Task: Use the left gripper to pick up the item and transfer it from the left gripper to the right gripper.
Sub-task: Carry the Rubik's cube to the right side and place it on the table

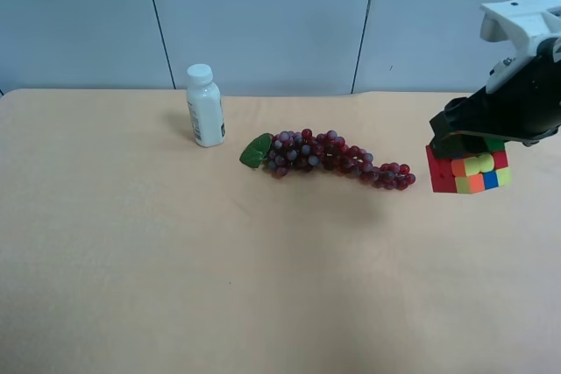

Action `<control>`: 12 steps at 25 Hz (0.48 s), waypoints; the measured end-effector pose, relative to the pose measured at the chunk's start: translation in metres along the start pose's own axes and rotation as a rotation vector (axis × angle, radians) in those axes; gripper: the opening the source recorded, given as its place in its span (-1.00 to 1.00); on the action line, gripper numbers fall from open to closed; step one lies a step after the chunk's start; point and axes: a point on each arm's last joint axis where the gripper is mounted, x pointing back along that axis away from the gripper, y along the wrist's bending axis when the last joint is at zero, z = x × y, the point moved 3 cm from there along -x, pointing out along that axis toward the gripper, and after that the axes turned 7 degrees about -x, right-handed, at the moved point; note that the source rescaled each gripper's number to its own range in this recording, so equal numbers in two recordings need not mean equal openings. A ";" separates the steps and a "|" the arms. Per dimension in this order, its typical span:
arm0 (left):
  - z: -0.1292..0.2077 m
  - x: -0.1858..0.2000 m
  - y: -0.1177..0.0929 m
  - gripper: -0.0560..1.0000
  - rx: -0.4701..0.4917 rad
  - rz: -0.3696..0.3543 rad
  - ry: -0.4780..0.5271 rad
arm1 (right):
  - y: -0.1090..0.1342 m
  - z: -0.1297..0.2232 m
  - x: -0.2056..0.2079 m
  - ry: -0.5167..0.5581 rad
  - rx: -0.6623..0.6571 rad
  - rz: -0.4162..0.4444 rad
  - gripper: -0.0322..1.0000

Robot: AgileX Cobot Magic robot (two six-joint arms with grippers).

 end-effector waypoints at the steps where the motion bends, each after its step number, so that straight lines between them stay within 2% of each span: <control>1: 0.000 0.000 0.000 -0.05 0.000 0.000 0.000 | -0.002 0.001 -0.005 0.029 -0.015 0.005 -0.94; 5: 0.000 0.000 0.000 -0.06 0.000 0.000 0.000 | -0.008 0.004 -0.027 0.116 -0.054 0.029 -0.94; 12: 0.000 0.000 0.000 -0.05 0.000 0.000 0.000 | -0.010 0.007 -0.052 0.196 -0.060 0.048 -0.94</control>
